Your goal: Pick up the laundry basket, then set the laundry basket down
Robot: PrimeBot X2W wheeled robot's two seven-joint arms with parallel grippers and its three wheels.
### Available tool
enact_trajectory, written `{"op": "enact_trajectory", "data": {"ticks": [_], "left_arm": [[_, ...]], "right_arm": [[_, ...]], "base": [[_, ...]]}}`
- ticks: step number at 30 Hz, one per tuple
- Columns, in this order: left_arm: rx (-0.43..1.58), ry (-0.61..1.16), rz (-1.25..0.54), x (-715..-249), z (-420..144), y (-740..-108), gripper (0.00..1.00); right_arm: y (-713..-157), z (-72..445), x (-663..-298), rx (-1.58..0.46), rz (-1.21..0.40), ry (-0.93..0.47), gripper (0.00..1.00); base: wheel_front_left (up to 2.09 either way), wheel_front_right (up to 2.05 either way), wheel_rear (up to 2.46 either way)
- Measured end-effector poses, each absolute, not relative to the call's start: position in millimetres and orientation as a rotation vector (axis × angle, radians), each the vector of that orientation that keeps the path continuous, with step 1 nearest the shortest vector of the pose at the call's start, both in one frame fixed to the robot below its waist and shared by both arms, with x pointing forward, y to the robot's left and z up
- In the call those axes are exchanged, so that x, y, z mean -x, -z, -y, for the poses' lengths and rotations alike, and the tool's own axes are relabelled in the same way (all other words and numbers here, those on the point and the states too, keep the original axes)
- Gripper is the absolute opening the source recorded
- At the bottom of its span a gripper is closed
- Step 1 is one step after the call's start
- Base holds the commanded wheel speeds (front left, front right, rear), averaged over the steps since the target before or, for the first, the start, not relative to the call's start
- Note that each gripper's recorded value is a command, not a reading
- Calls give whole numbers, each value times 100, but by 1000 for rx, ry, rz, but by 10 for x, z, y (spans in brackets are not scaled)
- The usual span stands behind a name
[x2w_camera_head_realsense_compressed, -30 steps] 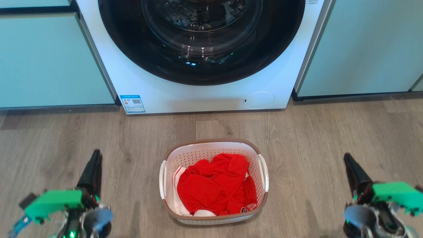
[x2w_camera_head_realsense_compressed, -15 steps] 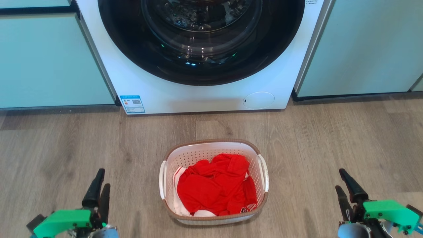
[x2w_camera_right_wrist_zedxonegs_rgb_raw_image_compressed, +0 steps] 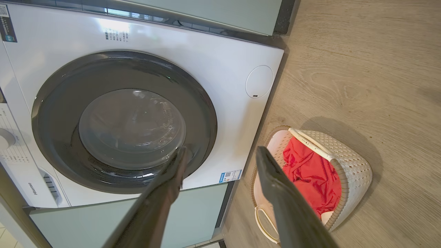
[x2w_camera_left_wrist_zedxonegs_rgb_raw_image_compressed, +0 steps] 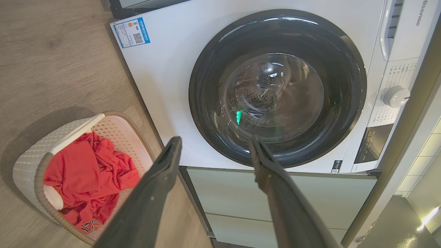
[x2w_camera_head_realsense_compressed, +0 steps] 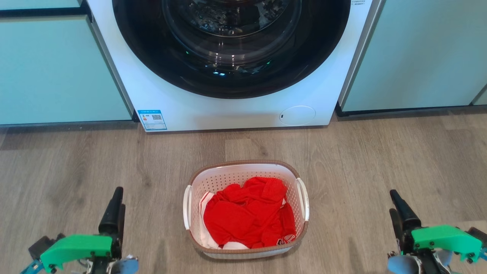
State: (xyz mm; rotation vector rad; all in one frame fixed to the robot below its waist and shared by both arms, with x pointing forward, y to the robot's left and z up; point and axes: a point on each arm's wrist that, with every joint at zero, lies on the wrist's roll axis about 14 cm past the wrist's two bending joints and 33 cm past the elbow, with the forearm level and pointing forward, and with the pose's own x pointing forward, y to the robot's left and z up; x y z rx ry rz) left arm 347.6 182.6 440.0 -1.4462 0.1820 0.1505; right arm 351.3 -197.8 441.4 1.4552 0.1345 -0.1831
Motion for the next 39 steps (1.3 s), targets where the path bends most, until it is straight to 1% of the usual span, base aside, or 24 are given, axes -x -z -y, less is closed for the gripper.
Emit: {"op": "enact_trajectory", "data": {"ticks": [16, 19, 25, 39], "left_arm": [[1172, -75, -188, -3536, -1662, -4548, 100], [1081, -61, -178, -3548, -1652, -4590, 100], [960, -34, -182, -3556, -1580, -4619, 100], [716, -22, -154, -3574, -1583, -4695, 100]], "right_arm": [[-4583, 1874, -3577, -1212, -120, 105, 100], [-4639, 1825, -3596, -1133, -116, 75, 100], [-4688, 1783, -3610, -1025, -107, 49, 100], [-4783, 1687, -3630, -814, -83, -5, 100]], "base": [[0, 0, 0], [0, 0, 0], [0, 0, 0], [0, 0, 0]]}}
